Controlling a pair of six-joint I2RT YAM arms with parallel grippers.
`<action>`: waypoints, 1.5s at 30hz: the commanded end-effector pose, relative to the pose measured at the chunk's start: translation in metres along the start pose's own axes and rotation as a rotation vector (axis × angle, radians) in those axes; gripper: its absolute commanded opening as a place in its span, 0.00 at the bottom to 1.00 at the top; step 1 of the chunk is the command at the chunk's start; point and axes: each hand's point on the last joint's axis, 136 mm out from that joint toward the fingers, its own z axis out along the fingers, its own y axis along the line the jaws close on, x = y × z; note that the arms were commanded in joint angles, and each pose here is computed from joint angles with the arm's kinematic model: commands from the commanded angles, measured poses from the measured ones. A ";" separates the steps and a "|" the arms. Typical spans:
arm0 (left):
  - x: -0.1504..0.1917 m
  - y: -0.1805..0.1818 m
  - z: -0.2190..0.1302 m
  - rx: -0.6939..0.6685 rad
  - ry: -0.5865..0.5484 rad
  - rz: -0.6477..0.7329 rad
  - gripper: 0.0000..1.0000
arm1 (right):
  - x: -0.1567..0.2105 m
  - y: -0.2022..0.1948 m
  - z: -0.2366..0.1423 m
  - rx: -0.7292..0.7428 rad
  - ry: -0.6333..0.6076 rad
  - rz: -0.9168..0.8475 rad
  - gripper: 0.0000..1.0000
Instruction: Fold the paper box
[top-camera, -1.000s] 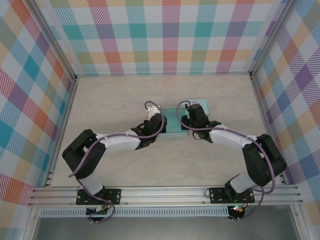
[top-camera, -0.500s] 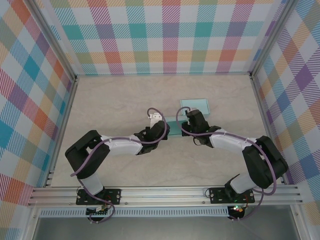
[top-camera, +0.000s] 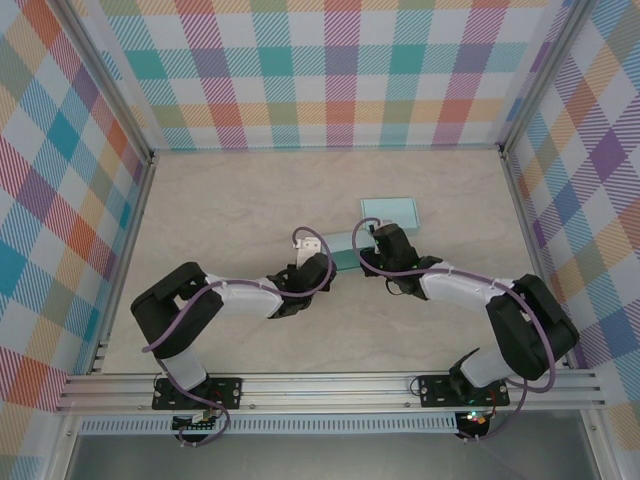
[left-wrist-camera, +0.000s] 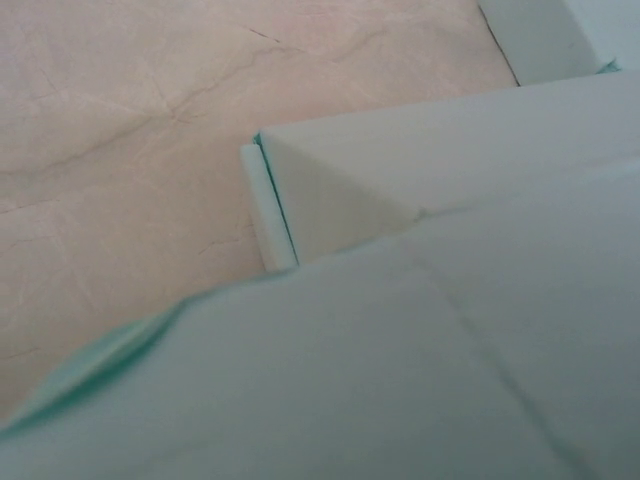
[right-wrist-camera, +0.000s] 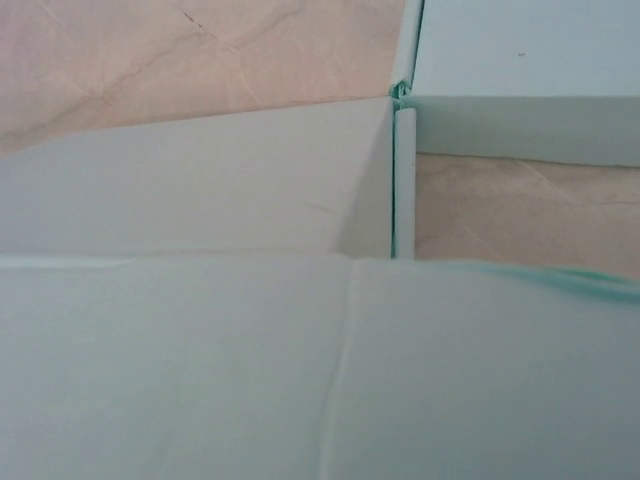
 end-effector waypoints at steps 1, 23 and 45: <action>-0.014 -0.004 -0.014 0.022 -0.046 0.001 0.38 | -0.002 0.002 -0.007 -0.011 -0.023 0.006 0.25; -0.003 0.014 -0.111 0.126 0.005 0.018 0.97 | 0.005 -0.016 -0.109 -0.021 -0.094 0.079 0.74; -0.116 0.037 -0.058 -0.035 -0.049 0.038 1.00 | -0.084 -0.012 -0.064 0.157 0.078 0.068 0.98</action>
